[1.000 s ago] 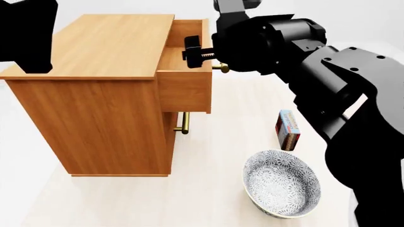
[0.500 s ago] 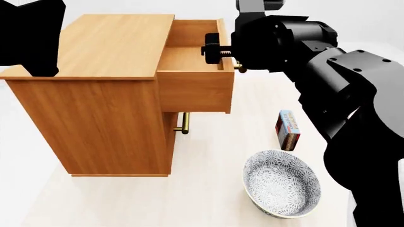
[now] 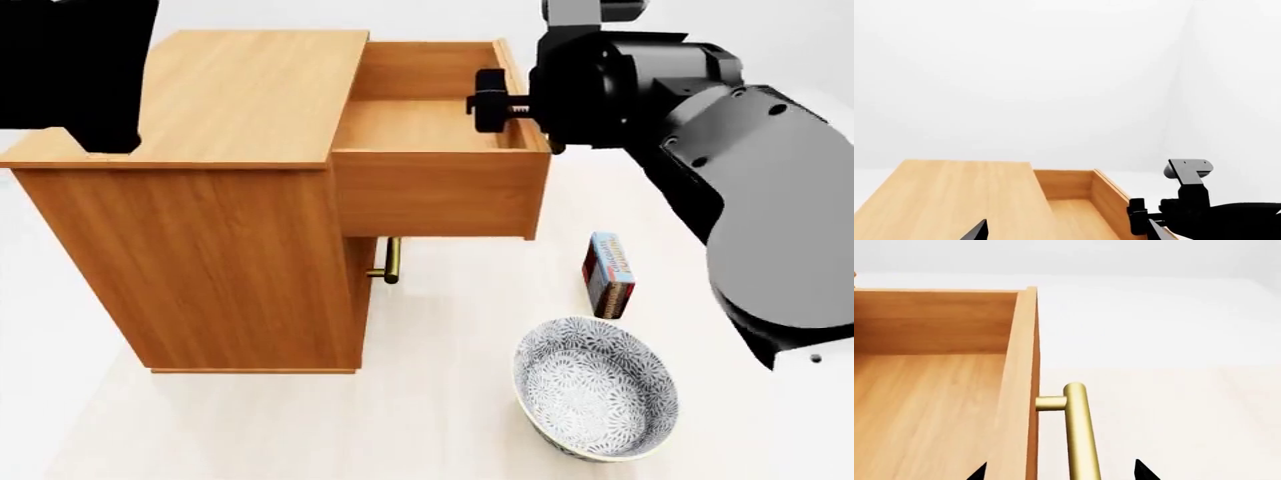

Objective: Put the chocolate pudding in the top drawer of the cabinet and close it.

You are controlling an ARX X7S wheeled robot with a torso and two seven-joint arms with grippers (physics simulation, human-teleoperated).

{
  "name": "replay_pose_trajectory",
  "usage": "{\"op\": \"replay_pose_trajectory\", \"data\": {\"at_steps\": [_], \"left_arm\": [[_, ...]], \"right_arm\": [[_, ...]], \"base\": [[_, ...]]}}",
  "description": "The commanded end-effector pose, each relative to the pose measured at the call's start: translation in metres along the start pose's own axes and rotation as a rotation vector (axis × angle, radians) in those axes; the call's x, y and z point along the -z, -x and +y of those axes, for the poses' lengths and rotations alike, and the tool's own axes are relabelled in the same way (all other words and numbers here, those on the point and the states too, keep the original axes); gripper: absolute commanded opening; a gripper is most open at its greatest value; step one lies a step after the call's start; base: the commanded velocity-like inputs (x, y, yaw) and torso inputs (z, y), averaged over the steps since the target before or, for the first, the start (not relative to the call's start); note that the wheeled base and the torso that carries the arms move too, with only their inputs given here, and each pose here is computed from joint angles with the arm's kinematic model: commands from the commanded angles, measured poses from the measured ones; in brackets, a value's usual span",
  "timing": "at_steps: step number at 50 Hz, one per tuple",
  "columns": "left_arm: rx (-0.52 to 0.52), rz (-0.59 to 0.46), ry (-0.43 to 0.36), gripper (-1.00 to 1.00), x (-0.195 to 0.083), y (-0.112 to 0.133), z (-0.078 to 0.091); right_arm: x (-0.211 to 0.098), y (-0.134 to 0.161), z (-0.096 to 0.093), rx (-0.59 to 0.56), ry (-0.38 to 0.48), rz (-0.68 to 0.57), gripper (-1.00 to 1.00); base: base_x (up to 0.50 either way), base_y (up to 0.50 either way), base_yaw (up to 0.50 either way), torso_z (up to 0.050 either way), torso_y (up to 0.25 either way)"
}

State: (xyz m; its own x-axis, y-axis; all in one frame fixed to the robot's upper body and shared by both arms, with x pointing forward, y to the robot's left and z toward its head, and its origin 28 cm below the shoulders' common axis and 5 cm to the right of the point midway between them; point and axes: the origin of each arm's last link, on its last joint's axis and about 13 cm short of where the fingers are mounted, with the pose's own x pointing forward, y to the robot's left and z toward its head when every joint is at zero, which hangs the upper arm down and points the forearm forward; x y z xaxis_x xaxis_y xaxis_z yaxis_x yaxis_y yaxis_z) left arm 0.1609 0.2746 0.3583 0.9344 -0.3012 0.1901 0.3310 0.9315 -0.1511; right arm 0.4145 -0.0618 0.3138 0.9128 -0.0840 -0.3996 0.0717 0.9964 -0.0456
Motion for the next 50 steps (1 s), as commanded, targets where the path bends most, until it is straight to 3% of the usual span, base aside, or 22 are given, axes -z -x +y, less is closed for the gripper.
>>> {"op": "replay_pose_trajectory", "data": {"at_steps": [1, 18, 30, 40, 50], "left_arm": [[0.015, -0.007, -0.001, 1.0, -0.002, -0.004, -0.001], [0.034, -0.003, 0.002, 1.0, -0.001, -0.014, -0.001], [0.049, 0.005, -0.007, 1.0, -0.002, -0.021, -0.005], [0.046, 0.001, -0.011, 1.0, -0.003, -0.024, -0.007], [0.028, -0.061, -0.01, 1.0, -0.006, -0.018, -0.011]], "right_arm": [[-0.008, -0.001, -0.023, 0.097, 0.036, -0.047, 1.0], [-0.042, 0.018, -0.039, 0.042, 0.027, -0.144, 1.0], [-0.056, 0.025, -0.064, -0.002, -0.018, -0.225, 1.0], [-0.036, 0.005, -0.103, -0.018, -0.088, -0.288, 1.0], [0.02, 0.019, -0.138, 0.017, 0.004, -0.367, 1.0]], "base": [[0.0, 0.0, 0.0, 0.0, 0.0], [0.0, 0.0, 0.0, 0.0, 0.0], [0.0, 0.0, 0.0, 0.0, 0.0], [0.0, 0.0, 0.0, 0.0, 0.0], [0.0, 0.0, 0.0, 0.0, 0.0]]}}
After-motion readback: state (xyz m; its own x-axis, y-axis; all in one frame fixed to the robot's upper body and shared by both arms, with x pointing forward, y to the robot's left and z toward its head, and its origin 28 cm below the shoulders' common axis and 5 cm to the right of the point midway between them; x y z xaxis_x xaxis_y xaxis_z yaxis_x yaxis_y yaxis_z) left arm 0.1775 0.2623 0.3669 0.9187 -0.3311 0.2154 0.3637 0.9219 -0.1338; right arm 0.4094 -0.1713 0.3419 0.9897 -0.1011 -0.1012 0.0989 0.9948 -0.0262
